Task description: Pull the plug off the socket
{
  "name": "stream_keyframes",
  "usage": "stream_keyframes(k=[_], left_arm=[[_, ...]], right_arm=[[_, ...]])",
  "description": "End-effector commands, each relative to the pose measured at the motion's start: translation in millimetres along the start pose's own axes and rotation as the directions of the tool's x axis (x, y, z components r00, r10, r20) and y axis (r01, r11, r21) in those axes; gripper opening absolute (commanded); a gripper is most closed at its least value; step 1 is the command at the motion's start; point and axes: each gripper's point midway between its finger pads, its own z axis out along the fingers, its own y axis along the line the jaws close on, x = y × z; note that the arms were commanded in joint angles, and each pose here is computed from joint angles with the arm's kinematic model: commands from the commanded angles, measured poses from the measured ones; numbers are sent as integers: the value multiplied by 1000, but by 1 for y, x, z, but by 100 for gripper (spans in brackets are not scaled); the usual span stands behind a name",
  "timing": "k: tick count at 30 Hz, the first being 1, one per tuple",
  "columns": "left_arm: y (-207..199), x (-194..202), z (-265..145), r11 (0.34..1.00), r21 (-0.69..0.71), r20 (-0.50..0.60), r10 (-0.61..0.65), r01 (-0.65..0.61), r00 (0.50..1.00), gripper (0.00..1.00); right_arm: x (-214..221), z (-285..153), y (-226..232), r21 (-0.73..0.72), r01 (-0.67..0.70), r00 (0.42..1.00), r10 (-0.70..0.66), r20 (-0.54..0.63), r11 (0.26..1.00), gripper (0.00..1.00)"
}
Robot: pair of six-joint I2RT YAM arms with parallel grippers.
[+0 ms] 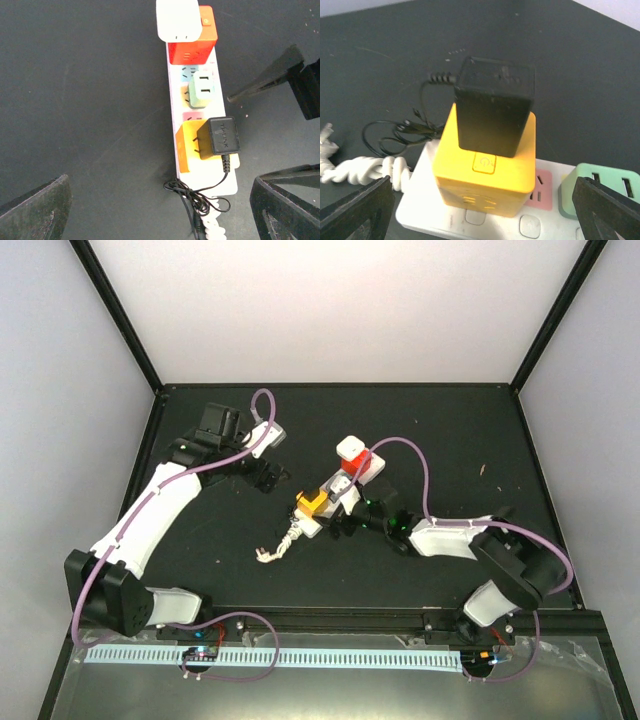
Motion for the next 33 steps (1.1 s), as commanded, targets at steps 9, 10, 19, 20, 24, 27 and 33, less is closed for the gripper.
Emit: stream_keyframes(k=[9,10,19,20,24,27,33], left_arm=[[-18,12,32,1000,-13,-70,-26,26,997,92],[-18,14,35,999,-12,-80,-34,33,996,90],[-34,22,56,999,24,-132,-25,28,991,79],[-35,21,57,999,22,-132,-21,24,991,78],[-42,25,62,1000,25,-142,-12,16,990,77],[-46,30,68,999,32,-158,-11,16,987,76],[-52,28,78,1000,19,-165,-1,5,986,74]], right_arm=[[-6,26,-7,113,15,998,-22,61,993,96],[-5,28,-6,114,15,998,-22,59,993,96],[2,38,-7,126,11,994,-25,108,992,92],[2,39,-7,126,7,993,-21,116,992,92],[0,41,-7,125,-9,989,-9,145,992,87],[5,43,-5,115,-10,988,-8,157,993,86],[17,45,-5,111,-12,989,-4,145,994,80]])
